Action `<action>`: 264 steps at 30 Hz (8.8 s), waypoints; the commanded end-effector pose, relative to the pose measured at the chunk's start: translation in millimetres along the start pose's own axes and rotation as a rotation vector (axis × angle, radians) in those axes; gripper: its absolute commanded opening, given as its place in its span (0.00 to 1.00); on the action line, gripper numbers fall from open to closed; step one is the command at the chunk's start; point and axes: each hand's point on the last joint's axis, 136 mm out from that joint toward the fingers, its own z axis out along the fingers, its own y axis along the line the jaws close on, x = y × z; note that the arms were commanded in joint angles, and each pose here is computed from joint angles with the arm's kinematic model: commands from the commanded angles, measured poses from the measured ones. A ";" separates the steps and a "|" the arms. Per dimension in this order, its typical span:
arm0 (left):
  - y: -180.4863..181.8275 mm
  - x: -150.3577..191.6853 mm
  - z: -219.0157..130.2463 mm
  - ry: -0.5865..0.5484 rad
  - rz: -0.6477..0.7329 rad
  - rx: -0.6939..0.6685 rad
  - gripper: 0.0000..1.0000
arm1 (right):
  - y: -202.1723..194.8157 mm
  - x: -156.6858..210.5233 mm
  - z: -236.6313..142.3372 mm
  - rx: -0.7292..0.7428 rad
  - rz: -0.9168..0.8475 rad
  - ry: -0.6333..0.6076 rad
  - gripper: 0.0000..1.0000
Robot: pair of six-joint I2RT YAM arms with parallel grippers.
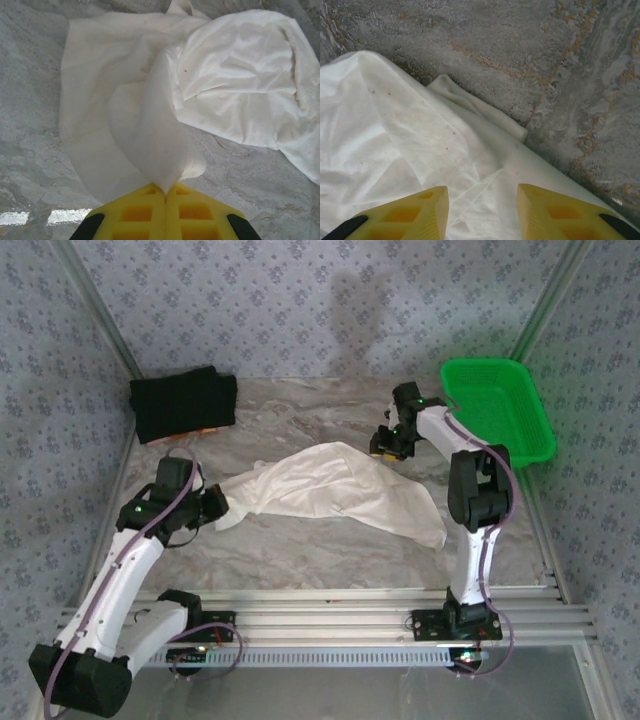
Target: Fold and stack the t-shirts
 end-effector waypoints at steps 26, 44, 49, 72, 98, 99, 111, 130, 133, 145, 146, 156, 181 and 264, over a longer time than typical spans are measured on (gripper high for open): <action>-5.0 -10.7 -15.1 -0.029 0.027 0.006 0.00 | 2.5 0.6 41.5 0.184 -0.290 0.031 0.32; -6.8 -15.8 -17.0 -0.048 0.034 0.012 0.00 | 13.9 -13.7 -5.6 0.256 -0.338 -0.082 0.00; -15.3 -39.8 -32.7 -0.101 0.049 0.020 0.00 | 24.3 -22.6 -48.5 0.266 -0.330 -0.169 0.00; -122.9 -262.8 -219.5 -0.679 0.267 0.116 0.00 | 41.8 -73.3 -420.7 -0.017 -0.122 -0.954 0.00; -180.3 -250.9 -422.0 -1.208 0.412 0.285 0.00 | 90.8 47.6 -622.1 -0.545 -0.182 -1.356 0.00; -178.5 -248.6 -427.2 -1.223 0.410 0.275 0.00 | 93.2 53.1 -623.6 -0.549 -0.183 -1.359 0.00; -193.1 -206.2 -507.5 -1.441 0.510 0.360 0.00 | 143.7 131.2 -649.0 -0.637 -0.313 -1.398 0.00; -151.4 -247.2 -390.9 -1.140 0.521 0.050 0.00 | 88.6 108.8 -555.1 -0.569 -0.102 -1.217 0.00; -131.4 -256.0 -324.9 -1.001 0.509 -0.009 0.00 | 49.7 91.9 -496.5 -0.503 0.009 -1.119 0.00; -45.9 -263.8 -86.7 -0.623 0.442 -0.175 0.00 | -59.2 44.6 -302.9 -0.184 0.184 -0.811 0.00; -41.5 -265.2 -70.7 -0.592 0.445 -0.185 0.00 | -63.4 36.2 -290.9 -0.161 0.173 -0.795 0.00; -10.6 -286.9 45.6 -0.371 0.483 -0.277 0.00 | -134.4 -31.0 -191.3 0.187 0.133 -0.556 0.00; -38.3 -284.2 -239.3 -0.920 0.250 -0.367 0.00 | 7.5 16.1 -359.7 -0.273 0.058 -0.844 0.00; 40.4 -163.4 131.2 0.024 0.143 -0.133 0.00 | -144.8 -30.2 -80.7 0.431 0.024 -0.282 0.00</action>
